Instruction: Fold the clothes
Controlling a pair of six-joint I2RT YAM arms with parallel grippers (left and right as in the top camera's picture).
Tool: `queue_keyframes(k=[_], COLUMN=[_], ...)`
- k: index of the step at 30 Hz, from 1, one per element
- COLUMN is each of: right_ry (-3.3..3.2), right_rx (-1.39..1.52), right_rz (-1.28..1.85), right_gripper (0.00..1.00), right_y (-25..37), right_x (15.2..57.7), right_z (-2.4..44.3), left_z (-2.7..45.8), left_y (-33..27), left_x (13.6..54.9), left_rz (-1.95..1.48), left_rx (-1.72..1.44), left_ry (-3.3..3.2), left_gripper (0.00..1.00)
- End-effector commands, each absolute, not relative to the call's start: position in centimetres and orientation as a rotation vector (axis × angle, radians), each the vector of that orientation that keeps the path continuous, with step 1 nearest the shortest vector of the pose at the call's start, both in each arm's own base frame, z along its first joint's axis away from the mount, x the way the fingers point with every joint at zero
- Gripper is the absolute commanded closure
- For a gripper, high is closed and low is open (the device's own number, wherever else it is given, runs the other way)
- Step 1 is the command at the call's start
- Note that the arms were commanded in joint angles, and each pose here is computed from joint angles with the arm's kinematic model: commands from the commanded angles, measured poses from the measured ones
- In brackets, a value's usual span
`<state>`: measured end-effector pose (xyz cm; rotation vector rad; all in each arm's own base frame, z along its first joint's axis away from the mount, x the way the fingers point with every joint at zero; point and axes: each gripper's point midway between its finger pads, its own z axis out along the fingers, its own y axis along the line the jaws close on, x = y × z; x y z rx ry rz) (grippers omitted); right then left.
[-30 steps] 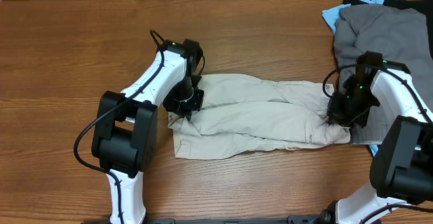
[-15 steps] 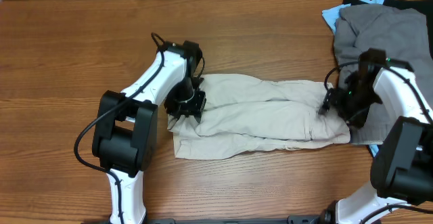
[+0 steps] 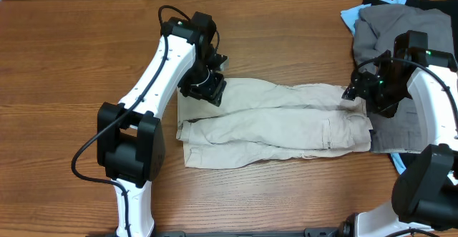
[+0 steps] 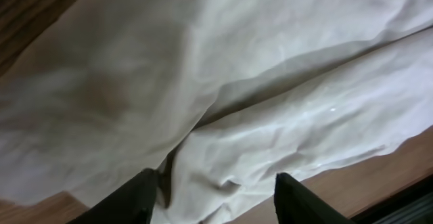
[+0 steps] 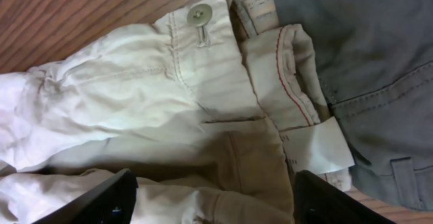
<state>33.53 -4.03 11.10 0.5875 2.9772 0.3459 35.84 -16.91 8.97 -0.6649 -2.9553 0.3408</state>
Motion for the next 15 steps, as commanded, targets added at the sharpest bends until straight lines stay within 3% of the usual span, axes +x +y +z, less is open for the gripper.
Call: queue_keyframes(k=[1,9,11,15], right_ry=[2.980,3.104,3.113,3.104], right_rx=[0.570,0.737,0.821,0.839], right_rz=[0.333,0.280,0.224,0.238], right_gripper=[0.23,0.27,0.27,0.27], right_y=[-4.2,-4.0,-4.5,-4.5], right_x=[33.3,29.1,28.1,27.8], right_z=[11.1,7.0,5.6,4.5], left_z=[7.2,2.7,2.1,1.9], left_y=[-17.6,-18.0,-17.8,-17.8], left_x=[34.3,29.8,29.0,28.8], left_rz=[0.389,0.458,0.451,0.447], left_rx=[-0.732,-0.690,-0.683,-0.684], left_ry=[-2.897,-2.763,-2.743,-2.737], left_gripper=[0.46,0.77,0.82,0.82])
